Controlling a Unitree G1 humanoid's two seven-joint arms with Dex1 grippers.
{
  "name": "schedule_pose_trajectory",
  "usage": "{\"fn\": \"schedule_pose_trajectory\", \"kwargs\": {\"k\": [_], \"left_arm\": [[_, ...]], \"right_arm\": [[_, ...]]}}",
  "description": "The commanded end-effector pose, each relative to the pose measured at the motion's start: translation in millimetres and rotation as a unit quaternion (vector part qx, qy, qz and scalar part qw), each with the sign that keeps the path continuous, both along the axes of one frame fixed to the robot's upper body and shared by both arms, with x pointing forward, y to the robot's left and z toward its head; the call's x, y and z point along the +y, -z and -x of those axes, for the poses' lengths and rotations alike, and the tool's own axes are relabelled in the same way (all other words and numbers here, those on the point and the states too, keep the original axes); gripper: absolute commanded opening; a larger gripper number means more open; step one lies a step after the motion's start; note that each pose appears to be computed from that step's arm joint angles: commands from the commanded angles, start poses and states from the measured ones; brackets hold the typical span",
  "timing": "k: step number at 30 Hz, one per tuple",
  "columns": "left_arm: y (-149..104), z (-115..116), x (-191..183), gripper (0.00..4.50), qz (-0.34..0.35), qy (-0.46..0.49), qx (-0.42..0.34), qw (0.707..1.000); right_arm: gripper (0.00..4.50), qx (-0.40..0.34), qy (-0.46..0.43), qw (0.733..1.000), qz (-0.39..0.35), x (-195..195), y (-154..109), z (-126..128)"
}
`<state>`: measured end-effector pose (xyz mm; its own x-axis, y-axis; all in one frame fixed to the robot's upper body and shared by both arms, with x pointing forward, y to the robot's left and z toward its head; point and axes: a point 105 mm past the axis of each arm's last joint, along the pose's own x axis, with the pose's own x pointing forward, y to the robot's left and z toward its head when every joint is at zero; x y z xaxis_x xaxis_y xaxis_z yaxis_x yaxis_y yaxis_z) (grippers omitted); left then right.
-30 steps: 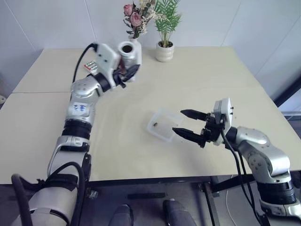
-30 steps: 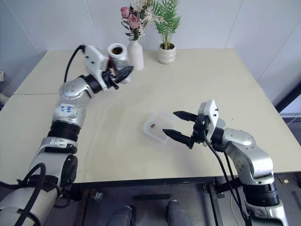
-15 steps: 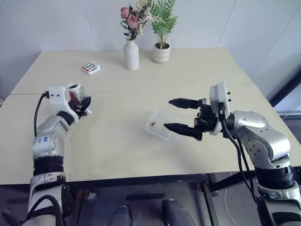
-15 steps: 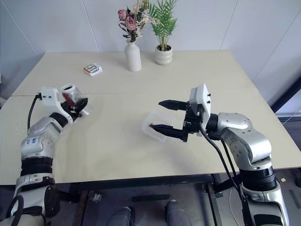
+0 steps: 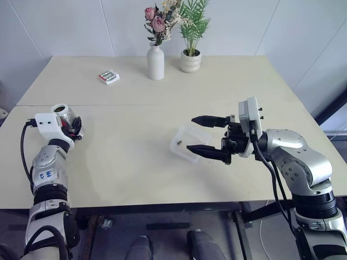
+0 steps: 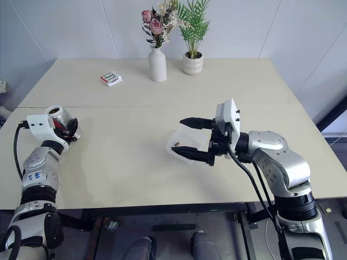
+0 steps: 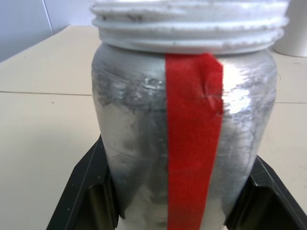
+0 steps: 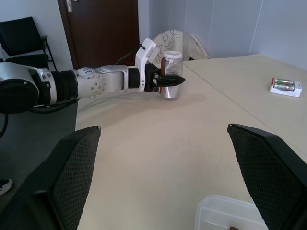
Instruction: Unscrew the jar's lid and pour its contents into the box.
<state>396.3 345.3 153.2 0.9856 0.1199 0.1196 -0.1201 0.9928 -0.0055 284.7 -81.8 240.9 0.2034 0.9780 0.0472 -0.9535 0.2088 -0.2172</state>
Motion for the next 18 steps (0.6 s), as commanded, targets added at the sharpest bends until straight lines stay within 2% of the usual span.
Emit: {"fn": "schedule_pose_trajectory", "kwargs": {"k": [1, 7, 14, 18], "left_arm": [[-12, -1, 1, 2.13, 0.016, 0.009, -0.033, 0.999], [-7, 0, -3, 2.13, 0.024, 0.021, -0.030, 0.999], [-9, 3, 4, 4.36, 0.022, 0.008, -0.024, 0.999], [-19, 9, 6, 4.47, 0.002, 0.011, -0.034, 0.999]], "right_arm": [[4.47, -0.019, -0.009, 1.000, -0.004, -1, -8, 6], [4.47, -0.020, -0.010, 1.000, -0.005, -3, -8, 8], [4.50, -0.015, -0.012, 1.000, -0.005, -3, -7, 9], [4.50, -0.013, -0.015, 1.000, -0.004, -4, -6, 9]]}}
